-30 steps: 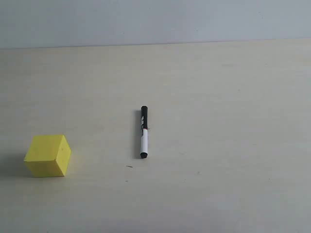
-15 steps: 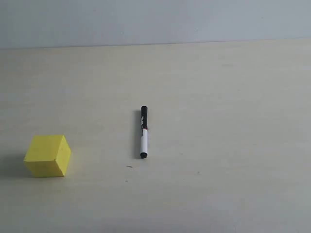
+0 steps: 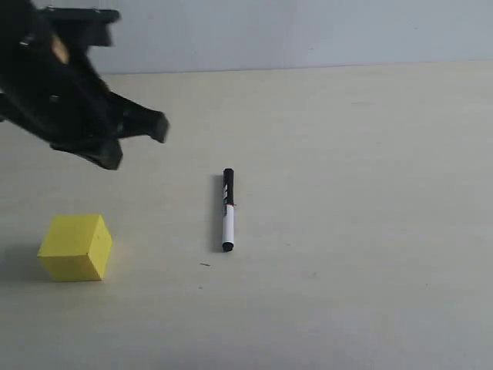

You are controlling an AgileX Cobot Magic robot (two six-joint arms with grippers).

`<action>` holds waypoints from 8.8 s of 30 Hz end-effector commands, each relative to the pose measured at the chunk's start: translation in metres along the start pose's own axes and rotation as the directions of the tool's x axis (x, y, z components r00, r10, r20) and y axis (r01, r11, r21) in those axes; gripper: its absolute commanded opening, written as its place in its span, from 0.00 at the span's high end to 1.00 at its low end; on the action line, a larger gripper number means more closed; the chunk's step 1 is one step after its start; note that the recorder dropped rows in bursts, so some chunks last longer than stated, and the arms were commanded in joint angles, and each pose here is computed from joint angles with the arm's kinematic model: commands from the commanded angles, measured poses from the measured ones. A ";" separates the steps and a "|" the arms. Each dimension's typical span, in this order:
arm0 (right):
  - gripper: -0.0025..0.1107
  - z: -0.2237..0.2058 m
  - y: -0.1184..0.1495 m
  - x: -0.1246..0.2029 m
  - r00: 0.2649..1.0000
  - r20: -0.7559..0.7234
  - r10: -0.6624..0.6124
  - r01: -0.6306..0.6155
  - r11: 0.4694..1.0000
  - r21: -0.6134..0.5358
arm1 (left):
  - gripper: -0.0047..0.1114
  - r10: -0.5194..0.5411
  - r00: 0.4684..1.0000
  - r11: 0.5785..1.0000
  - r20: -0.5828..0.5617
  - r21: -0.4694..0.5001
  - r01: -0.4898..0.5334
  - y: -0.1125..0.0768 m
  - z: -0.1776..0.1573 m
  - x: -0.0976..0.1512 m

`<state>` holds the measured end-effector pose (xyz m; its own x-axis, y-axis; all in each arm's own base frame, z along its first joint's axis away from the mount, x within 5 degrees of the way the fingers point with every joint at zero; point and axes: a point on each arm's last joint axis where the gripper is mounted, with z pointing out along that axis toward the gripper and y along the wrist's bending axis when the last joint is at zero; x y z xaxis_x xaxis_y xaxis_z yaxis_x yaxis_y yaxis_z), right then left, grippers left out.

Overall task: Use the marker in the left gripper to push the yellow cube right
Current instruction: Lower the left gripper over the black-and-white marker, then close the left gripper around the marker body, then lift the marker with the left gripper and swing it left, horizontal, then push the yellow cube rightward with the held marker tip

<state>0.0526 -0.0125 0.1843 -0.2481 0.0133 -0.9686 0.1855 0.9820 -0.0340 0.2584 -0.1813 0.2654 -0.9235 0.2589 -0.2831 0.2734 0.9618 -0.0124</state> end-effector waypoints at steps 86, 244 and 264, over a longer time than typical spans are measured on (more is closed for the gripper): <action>0.98 0.000 0.000 0.001 1.000 0.008 -0.008 0.008 1.000 0.008 | 0.96 0.159 0.987 0.981 -0.019 -0.114 -0.160 -0.042 -0.017 -0.008; 0.98 0.000 0.000 0.001 1.000 0.008 -0.008 0.008 1.000 0.008 | 0.96 0.943 0.196 0.215 -0.269 0.041 -0.976 0.032 0.093 0.064; 0.98 0.000 0.000 0.001 1.000 0.008 -0.008 0.008 1.000 0.008 | 0.96 0.889 0.386 0.404 -0.247 0.027 -0.914 0.001 0.107 0.041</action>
<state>0.0526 -0.0125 0.1843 -0.2481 0.0133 -0.9686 0.1855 0.9820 -0.0340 0.2453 -0.1672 0.1446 -0.1376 0.9808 0.1380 0.9720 0.1069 0.2092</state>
